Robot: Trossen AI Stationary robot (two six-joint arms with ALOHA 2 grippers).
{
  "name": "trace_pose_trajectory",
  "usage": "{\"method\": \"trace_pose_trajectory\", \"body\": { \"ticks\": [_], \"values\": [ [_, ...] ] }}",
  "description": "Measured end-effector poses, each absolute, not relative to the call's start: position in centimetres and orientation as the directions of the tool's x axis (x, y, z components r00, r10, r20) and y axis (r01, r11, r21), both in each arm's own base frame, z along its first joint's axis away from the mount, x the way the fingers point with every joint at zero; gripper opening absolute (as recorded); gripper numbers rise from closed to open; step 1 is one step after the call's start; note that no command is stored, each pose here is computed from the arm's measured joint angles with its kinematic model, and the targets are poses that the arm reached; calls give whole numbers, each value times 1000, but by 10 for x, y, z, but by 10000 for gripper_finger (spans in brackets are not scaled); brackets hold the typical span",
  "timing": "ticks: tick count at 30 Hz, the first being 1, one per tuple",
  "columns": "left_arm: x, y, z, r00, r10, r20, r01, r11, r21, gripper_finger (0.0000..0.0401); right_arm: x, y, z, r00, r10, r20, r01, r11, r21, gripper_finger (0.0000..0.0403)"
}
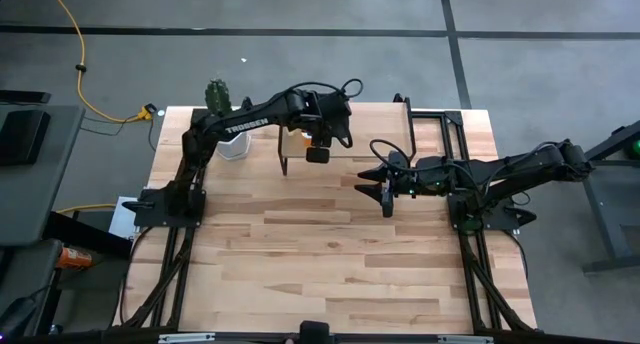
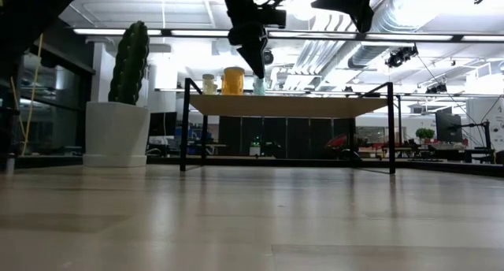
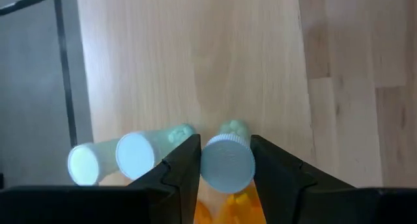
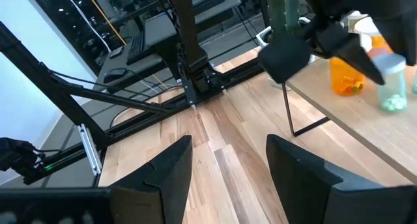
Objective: Pick and place medicine bottles onto shelf by color
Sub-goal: Align the blue pill bottle with the other blue pill bottles on the shelf, then return to Home Position
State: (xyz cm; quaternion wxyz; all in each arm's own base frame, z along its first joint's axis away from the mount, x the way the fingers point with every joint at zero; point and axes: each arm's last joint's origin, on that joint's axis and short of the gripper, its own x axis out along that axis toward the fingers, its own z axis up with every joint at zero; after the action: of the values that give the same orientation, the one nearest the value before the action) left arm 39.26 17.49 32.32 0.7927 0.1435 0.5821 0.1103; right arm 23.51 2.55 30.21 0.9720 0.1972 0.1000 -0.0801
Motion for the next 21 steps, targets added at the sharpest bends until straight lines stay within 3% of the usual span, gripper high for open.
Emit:
{"method": "trace_pose_trajectory", "body": {
  "ticks": [21],
  "values": [
    [395,176,324,321,345,-882,-61,937,345,243,235,25,302,967,-117,-226,196,910,366,188]
  ]
}}
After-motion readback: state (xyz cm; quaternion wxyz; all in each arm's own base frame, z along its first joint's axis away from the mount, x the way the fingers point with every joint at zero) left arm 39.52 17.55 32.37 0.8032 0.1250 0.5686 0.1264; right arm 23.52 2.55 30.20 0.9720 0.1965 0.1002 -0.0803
